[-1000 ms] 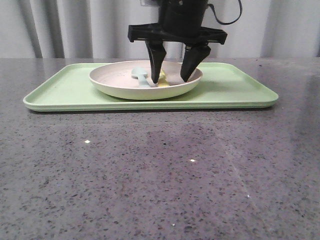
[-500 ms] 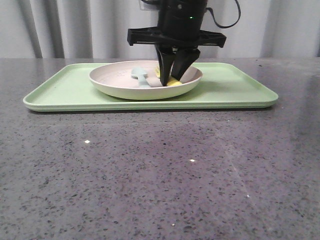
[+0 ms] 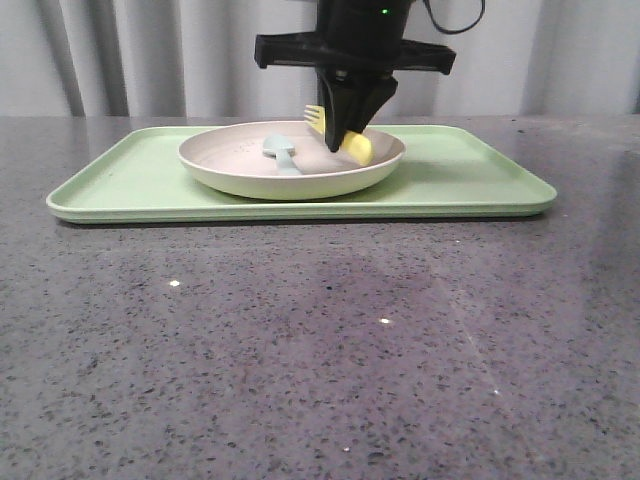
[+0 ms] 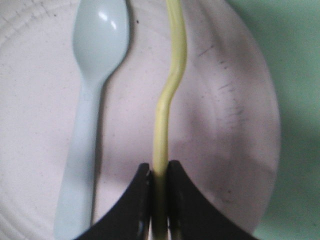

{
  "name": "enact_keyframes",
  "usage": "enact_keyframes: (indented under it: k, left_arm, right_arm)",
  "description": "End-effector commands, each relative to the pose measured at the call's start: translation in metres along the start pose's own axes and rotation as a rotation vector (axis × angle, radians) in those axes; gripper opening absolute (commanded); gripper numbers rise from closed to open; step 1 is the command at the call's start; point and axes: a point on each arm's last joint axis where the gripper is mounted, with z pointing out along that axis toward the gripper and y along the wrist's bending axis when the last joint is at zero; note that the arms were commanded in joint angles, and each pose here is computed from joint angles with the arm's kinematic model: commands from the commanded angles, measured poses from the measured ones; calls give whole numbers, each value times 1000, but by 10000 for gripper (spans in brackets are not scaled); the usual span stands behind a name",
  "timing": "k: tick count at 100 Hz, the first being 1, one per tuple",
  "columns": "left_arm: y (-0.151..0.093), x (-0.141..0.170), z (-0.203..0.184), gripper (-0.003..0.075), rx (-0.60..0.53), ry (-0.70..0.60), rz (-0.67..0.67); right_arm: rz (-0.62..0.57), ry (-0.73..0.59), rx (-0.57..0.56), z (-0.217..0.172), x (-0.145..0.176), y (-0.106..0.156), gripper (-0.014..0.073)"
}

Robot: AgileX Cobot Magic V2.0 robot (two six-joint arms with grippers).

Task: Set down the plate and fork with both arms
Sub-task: 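Lift the yellow fork out of the plate with the right gripper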

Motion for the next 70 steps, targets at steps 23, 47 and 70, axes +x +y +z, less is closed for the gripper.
enact_keyframes:
  k: [23,47,70]
  left_arm:
    - [-1,-15,-6,156,3,-110,-23]
    - [-1,-15,-6,156,3,-110,-23]
    - [-1,-15,-6,156,3,-110,-23]
  right_arm:
    - [-32,-74,142,-69,-4,-12,-36]
    - [64,-93,172,-78,-7,-32,-36]
    - [125,-108,177,-96,-3,-58,-36]
